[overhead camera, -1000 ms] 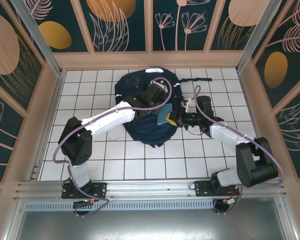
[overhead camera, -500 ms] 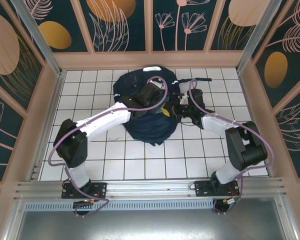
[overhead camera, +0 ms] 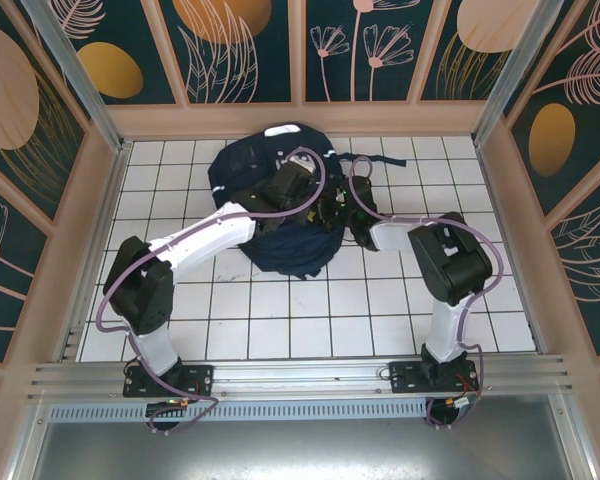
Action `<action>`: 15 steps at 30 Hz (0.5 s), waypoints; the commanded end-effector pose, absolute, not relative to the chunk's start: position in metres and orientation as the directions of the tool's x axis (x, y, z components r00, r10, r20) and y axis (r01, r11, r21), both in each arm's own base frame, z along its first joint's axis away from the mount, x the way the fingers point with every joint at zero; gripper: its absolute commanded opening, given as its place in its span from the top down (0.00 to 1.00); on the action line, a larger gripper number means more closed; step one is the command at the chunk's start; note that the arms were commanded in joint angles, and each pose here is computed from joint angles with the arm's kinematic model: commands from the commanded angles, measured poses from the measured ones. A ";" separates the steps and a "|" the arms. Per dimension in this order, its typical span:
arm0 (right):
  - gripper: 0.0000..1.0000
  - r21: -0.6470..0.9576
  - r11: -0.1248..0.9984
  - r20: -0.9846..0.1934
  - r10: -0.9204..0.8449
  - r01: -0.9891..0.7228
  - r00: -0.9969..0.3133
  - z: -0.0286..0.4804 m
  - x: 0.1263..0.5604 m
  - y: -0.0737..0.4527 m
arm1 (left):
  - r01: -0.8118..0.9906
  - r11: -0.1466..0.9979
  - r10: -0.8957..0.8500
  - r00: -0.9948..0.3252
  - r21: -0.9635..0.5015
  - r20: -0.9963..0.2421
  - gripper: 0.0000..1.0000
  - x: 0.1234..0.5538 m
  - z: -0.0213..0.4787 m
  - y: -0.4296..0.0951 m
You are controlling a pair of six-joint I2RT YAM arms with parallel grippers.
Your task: Pack the student bag
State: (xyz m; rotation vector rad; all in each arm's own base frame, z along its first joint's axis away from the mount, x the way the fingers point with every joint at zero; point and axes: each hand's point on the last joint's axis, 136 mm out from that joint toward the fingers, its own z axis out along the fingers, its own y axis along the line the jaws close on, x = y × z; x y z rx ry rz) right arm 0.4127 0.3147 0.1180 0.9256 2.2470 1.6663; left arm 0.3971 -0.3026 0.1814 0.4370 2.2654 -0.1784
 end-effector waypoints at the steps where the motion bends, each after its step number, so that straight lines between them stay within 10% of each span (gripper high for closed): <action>1: 0.56 0.938 0.150 0.174 0.578 0.314 -0.797 0.139 0.415 0.316 | 0.364 0.924 0.118 -0.565 -0.118 -0.816 0.80 0.392 0.237 -0.304; 9: 0.42 0.863 0.328 0.137 0.579 0.384 -0.804 0.119 0.365 0.270 | 0.395 0.886 0.041 -0.587 -0.242 -0.808 0.66 0.385 0.247 -0.302; 15: 0.60 0.840 0.376 0.132 0.558 0.391 -0.819 0.109 0.357 0.261 | 0.372 0.880 -0.021 -0.592 -0.296 -0.806 0.54 0.384 0.255 -0.290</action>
